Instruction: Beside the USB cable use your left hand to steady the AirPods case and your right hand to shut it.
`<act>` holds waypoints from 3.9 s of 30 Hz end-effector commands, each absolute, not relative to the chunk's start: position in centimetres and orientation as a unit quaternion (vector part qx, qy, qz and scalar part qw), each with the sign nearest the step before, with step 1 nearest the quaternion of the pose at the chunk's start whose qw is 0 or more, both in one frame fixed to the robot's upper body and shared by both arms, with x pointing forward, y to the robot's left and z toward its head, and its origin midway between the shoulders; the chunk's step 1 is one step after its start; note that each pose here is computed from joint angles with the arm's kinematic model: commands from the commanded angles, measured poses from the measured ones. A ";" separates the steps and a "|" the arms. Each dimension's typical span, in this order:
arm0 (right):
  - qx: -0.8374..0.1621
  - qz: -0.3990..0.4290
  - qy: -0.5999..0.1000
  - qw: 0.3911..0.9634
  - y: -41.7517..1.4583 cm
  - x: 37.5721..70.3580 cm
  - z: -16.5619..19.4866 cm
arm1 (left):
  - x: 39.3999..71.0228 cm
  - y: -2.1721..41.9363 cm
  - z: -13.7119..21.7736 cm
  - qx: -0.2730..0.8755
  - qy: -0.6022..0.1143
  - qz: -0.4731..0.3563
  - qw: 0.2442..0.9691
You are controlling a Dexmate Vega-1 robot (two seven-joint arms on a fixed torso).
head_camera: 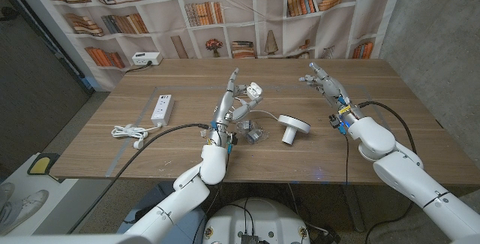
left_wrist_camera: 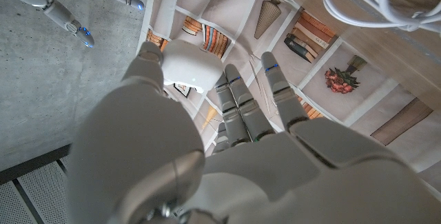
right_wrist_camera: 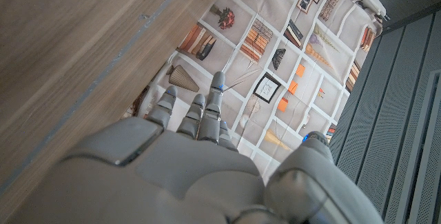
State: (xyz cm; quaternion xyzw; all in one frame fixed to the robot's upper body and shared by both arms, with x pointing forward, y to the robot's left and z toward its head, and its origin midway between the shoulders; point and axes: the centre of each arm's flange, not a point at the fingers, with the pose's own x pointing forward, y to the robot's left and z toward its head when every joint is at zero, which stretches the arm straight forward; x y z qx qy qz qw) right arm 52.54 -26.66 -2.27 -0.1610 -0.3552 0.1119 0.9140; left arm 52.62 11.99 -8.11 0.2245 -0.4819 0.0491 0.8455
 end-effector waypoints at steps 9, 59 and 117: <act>-0.156 0.111 -0.362 0.912 -26.5 52.4 -2.1 | 53.0 11.8 -8.4 0.215 -0.482 0.051 0.848; -0.245 0.133 -0.350 0.894 -21.8 49.1 -3.1 | 53.2 11.5 -9.1 0.202 -0.480 0.051 0.852; -0.289 0.216 -0.351 0.864 -16.6 47.7 -3.4 | 53.5 11.0 -9.4 0.195 -0.482 0.043 0.853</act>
